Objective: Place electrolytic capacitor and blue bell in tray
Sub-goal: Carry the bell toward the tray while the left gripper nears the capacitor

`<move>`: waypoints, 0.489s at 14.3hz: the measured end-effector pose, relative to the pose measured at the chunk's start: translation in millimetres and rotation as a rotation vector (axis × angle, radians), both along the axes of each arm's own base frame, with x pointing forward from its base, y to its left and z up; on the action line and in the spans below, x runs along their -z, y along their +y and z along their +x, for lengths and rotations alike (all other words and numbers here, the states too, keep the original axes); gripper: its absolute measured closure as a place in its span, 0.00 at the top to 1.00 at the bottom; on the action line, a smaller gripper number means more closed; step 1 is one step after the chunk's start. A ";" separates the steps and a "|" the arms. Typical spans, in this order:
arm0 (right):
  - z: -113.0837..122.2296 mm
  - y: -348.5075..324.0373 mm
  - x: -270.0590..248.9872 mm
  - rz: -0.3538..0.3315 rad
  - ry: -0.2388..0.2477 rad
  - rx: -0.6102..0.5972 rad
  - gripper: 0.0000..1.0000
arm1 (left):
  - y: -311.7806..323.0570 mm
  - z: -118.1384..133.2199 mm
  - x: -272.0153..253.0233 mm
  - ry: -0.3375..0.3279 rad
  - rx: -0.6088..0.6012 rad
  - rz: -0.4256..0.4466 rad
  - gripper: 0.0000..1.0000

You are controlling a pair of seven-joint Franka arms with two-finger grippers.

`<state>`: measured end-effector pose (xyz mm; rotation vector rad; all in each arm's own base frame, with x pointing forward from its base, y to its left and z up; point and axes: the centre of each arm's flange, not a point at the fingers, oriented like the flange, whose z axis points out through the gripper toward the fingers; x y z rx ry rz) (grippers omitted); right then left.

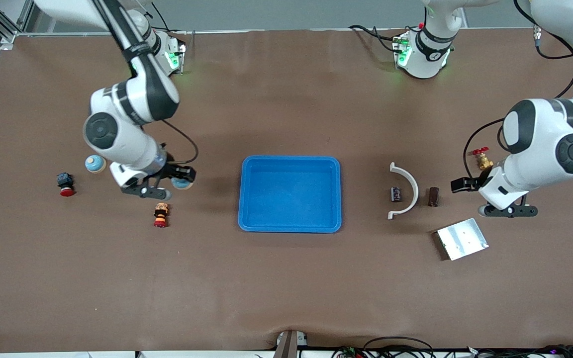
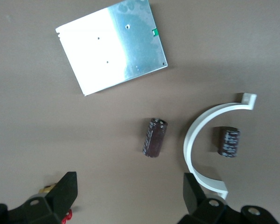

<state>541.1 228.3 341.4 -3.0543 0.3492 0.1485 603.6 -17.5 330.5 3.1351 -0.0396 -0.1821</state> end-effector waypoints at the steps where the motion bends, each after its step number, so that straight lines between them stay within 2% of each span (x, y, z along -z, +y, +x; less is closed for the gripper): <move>1: -9.1 26.8 -6.2 -0.029 -0.001 0.034 0.65 | -0.4 0.7 7.6 0.007 0.004 0.003 1.00; 5: -49.7 111.4 -19.4 -0.069 -0.025 0.136 0.65 | 0.9 5.5 25.4 0.024 0.009 0.006 1.00; 7: -58.4 126.2 -14.2 -0.074 -0.023 0.172 0.65 | 5.5 6.5 33.5 0.036 0.020 0.003 1.00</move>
